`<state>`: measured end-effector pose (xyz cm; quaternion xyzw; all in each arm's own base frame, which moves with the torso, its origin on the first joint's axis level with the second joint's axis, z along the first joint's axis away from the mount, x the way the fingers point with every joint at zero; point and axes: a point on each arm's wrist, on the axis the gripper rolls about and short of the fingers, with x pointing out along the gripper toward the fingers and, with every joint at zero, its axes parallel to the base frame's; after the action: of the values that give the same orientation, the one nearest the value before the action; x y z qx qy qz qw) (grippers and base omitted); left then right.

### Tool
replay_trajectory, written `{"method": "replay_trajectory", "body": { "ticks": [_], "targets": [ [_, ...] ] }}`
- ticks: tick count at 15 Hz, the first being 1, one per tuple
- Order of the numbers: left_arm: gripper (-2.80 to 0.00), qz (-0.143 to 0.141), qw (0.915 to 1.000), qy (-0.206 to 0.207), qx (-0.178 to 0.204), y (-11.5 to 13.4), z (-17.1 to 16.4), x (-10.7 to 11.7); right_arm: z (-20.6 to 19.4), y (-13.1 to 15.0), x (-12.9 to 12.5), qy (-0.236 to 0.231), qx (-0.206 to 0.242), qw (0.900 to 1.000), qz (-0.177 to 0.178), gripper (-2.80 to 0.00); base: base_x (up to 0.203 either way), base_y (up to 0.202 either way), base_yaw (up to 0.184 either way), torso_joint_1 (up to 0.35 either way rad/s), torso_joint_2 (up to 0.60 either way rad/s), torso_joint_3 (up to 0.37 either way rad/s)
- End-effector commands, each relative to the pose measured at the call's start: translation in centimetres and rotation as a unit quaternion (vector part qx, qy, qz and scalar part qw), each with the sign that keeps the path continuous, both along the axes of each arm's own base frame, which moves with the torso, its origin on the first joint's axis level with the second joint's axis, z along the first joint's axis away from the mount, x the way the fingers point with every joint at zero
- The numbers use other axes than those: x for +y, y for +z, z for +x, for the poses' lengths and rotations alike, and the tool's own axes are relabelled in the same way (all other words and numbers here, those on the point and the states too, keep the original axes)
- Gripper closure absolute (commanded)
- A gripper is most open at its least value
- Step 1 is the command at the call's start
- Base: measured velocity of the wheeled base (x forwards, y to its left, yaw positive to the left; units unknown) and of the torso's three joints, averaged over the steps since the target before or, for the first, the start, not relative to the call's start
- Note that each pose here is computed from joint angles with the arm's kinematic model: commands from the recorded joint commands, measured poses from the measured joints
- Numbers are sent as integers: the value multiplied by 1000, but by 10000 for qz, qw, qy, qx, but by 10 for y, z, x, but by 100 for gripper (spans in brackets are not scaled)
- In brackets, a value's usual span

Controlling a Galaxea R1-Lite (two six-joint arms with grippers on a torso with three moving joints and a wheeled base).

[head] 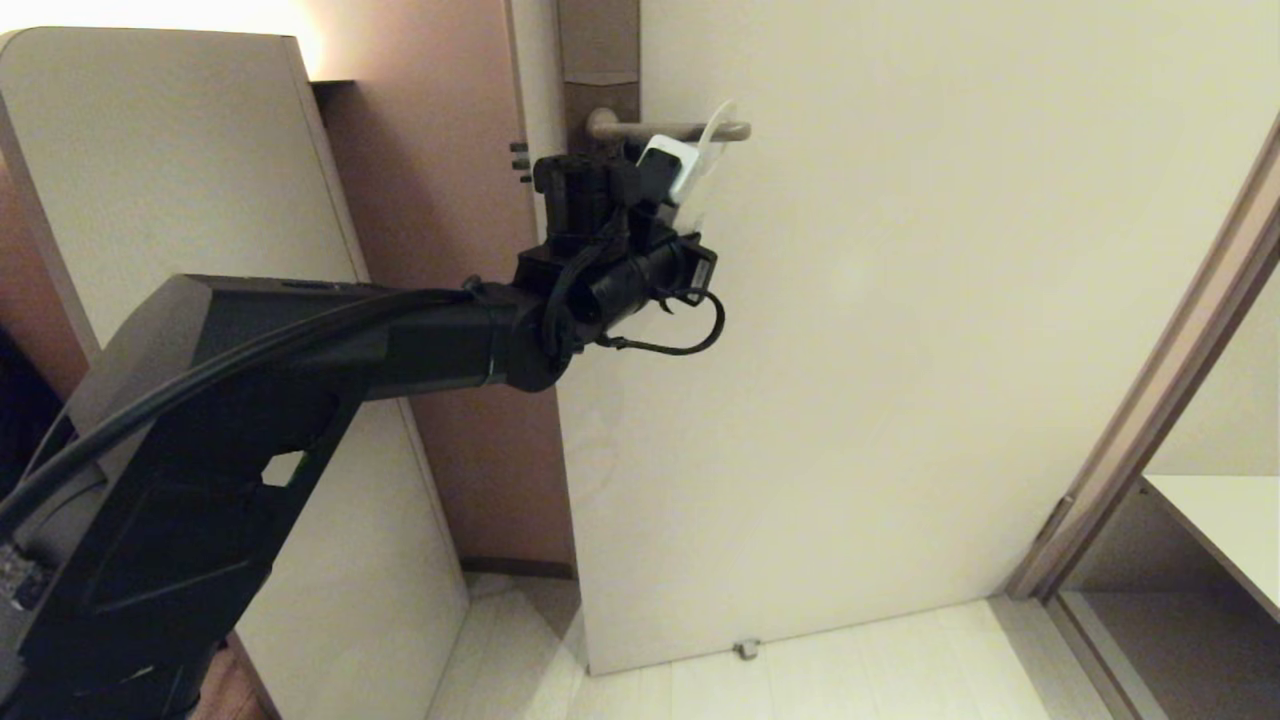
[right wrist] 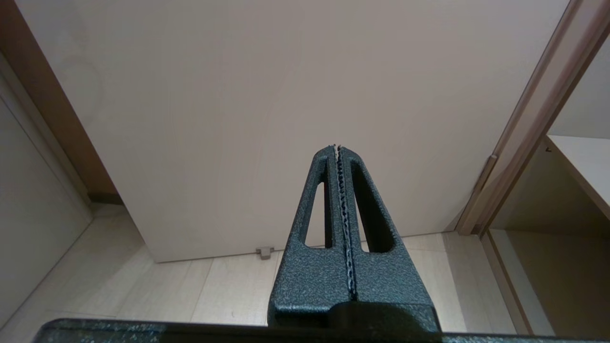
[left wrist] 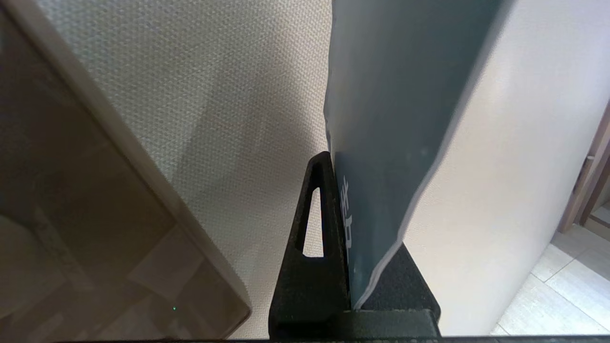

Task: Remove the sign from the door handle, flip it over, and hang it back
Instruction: Take down the sign

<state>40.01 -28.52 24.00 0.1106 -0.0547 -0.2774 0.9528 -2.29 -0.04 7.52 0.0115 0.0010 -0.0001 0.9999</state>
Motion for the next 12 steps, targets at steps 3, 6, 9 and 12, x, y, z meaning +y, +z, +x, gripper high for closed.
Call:
{"method": "replay_trajectory", "body": {
  "ticks": [3, 6, 9, 12],
  "targets": [
    [0, -60, 9999, -14, -138, 0, 2, 0, 0, 0, 0, 1, 6, 10000, 0, 0, 0, 0, 0, 0, 0, 0],
    [0, -86, 9997, -102, -187, 2, 3, 1, 0, 0, 0, 1, 6, 10000, 0, 0, 0, 0, 0, 0, 0, 0],
    [0, -74, 9998, -67, -200, 2, 5, 6, 0, 0, 0, 1, 6, 10000, 0, 0, 0, 0, 0, 0, 0, 0],
    [0, -51, 9998, -66, -206, 2, 5, 6, 0, 0, 0, 1, 6, 10000, 0, 0, 0, 0, 0, 0, 0, 0]
  ]
}}
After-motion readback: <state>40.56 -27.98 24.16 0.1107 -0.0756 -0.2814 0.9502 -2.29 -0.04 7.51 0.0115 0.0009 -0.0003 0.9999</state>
